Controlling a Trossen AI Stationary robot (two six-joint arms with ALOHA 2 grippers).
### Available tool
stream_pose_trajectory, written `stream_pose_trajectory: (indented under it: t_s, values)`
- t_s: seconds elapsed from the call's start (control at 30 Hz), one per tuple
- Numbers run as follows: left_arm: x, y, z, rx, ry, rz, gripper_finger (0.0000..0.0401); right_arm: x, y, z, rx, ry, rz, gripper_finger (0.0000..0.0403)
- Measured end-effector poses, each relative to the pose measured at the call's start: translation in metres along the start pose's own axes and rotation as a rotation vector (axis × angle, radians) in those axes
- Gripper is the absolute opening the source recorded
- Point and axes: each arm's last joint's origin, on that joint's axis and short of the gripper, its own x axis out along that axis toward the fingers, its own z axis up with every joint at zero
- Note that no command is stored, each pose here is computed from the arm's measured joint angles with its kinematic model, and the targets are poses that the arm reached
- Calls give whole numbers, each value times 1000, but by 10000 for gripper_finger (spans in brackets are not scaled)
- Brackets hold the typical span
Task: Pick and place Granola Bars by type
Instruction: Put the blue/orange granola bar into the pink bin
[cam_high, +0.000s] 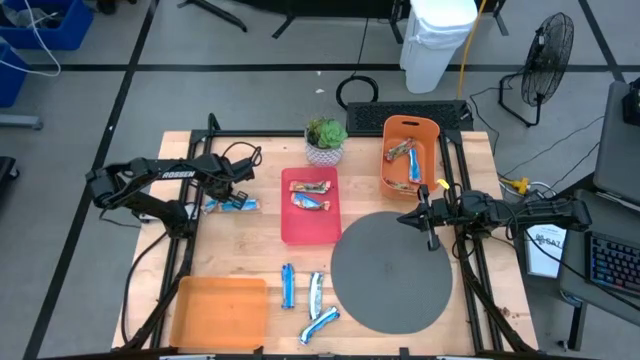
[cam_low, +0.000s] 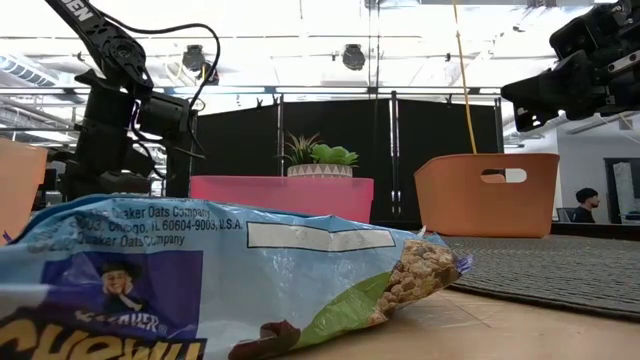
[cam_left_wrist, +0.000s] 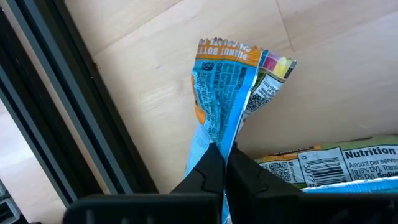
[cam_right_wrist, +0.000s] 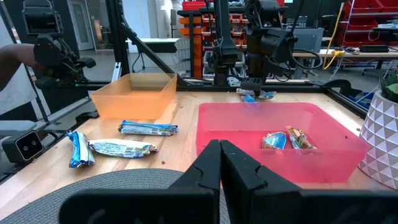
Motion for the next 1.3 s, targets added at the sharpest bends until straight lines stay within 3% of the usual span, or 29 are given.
stream_pose_trajectory:
  t_s: [1.03,1.3]
  values:
    - [0,0,0,8,1,-3,11,0,0,0,0,0,0,0]
    - [-1,-3,2,56,-26,-34,4,0,0,0,0,0,0,0]
